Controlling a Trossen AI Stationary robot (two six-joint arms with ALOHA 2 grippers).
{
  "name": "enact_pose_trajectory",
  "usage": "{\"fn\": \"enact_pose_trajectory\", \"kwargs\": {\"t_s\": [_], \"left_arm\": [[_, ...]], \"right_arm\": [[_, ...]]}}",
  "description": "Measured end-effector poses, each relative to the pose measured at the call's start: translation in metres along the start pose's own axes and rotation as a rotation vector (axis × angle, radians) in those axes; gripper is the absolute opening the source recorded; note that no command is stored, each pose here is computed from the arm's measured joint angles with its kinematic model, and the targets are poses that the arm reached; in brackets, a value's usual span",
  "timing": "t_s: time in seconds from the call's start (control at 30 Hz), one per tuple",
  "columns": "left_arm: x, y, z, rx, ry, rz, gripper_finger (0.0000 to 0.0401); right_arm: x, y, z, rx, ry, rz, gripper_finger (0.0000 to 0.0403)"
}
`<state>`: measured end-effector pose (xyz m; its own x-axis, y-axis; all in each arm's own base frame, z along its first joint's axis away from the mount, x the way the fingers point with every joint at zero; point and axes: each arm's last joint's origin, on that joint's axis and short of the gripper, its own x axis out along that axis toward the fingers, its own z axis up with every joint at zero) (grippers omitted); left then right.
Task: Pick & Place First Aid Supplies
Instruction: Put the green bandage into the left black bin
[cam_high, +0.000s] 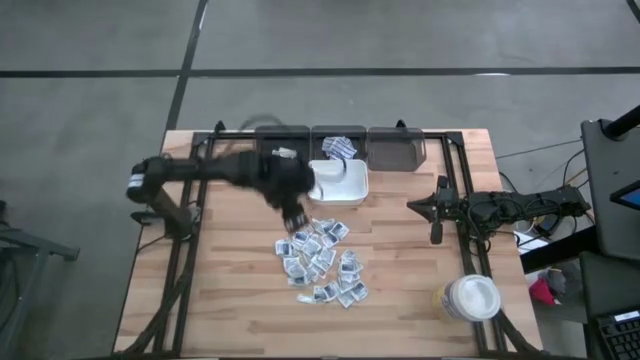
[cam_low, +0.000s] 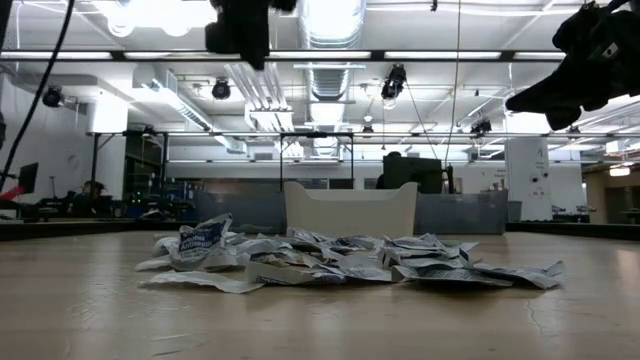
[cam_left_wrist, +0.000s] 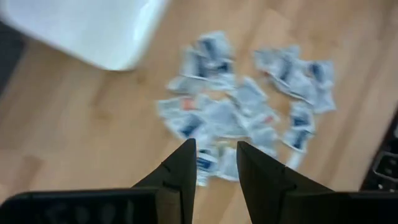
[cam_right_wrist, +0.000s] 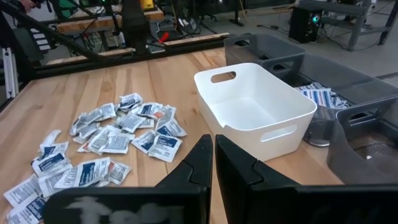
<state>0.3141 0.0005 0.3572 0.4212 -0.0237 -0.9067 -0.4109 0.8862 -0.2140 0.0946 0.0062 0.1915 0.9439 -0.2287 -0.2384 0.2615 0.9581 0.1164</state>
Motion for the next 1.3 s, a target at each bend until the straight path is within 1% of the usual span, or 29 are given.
{"fn": "enact_pose_trajectory", "kwargs": {"t_s": [0.13, 0.27, 0.37, 0.5, 0.67, 0.8, 0.97, 1.2, 1.3], "left_arm": [[0.011, -0.062, -0.025, 0.117, -0.066, -0.016, 0.0108], [0.029, -0.114, -0.050, 0.220, -0.163, -0.019, 0.0108], [0.049, -0.144, -0.065, 0.282, -0.194, -0.035, 0.0108], [0.087, -0.171, -0.083, 0.337, -0.145, -0.042, 0.0108], [0.135, -0.182, -0.098, 0.351, -0.015, -0.025, 0.0108], [0.158, -0.183, -0.103, 0.359, 0.041, -0.001, 0.0108], [0.170, -0.182, -0.107, 0.338, 0.082, 0.017, 0.0108], [0.171, -0.174, -0.110, 0.323, 0.129, 0.084, 0.0103], [0.173, -0.173, -0.110, 0.320, 0.131, 0.090, 0.0097]], "right_arm": [[0.000, 0.000, 0.000, -0.002, 0.005, -0.002, 0.0018], [0.000, 0.000, -0.001, -0.009, 0.014, -0.003, 0.0018], [0.000, 0.000, -0.002, -0.012, 0.019, -0.004, 0.0018], [0.000, -0.001, -0.003, -0.014, 0.024, -0.005, 0.0018], [0.000, -0.001, -0.002, -0.014, 0.024, -0.005, 0.0018], [0.000, -0.001, -0.002, -0.014, 0.024, -0.005, 0.0018], [0.000, -0.001, -0.002, -0.011, 0.024, -0.005, 0.0018], [0.000, -0.001, -0.002, -0.014, 0.024, -0.005, 0.0018], [0.000, -0.001, -0.003, -0.016, 0.030, -0.007, 0.0018]]}}
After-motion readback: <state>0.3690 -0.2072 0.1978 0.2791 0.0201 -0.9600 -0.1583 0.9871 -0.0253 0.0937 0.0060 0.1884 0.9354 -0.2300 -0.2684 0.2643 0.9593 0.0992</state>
